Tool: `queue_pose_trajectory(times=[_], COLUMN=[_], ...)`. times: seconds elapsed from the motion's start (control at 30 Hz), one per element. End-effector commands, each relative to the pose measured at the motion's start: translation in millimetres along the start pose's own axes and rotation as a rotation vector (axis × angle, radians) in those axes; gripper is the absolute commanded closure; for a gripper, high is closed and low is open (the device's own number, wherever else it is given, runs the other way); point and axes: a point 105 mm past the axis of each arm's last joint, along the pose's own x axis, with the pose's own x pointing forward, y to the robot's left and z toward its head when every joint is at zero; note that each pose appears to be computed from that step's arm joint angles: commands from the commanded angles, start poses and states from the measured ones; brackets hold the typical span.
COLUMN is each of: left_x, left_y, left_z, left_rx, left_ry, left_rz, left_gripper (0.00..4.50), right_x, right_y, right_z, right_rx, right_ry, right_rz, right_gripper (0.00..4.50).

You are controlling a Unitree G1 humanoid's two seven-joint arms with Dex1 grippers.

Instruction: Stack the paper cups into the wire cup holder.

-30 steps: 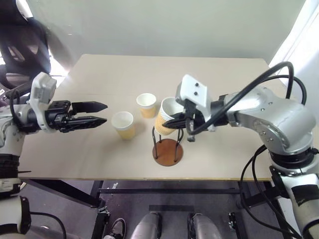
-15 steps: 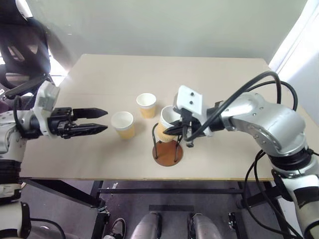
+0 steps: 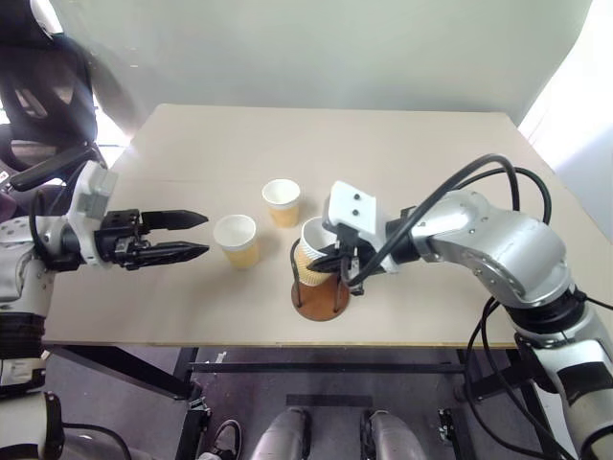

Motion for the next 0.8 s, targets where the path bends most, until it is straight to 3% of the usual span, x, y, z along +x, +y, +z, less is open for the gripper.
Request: queue_pose_trajectory(times=[0.03, 0.13, 0.4, 0.6, 0.7, 0.8], left_x=[-4.1, -4.0, -2.9, -4.5, -3.0, 13.2], left_y=[-2.0, -2.1, -1.1, 11.4, 23.8, 28.7], left_z=[10.2, 10.0, 11.0, 20.4, 18.0, 32.8], left_rx=[0.062, 0.065, 0.069, 0.149, 0.256, 0.342], left_ry=[-0.003, -0.002, 0.000, 0.064, 0.220, 0.269], left_rz=[0.009, 0.009, 0.003, 0.042, 0.062, 0.008], left_gripper=[1.09, 1.09, 1.09, 1.09, 1.09, 1.09], right_x=[-2.0, -2.1, -4.3, -31.3, -59.4, -103.5], right_y=[-5.3, -6.0, -6.7, -33.2, -51.6, -52.3], right_z=[6.4, 5.5, 6.7, 15.2, 20.9, 41.6], right_rx=[-0.050, -0.053, -0.062, -0.083, -0.101, -0.164], right_ry=[-0.010, -0.007, -0.009, -0.017, -0.021, -0.127], right_rz=[-0.036, -0.038, -0.040, -0.181, -0.304, -0.350], right_gripper=[4.44, 3.88, 1.17, 1.17, 1.17, 1.17])
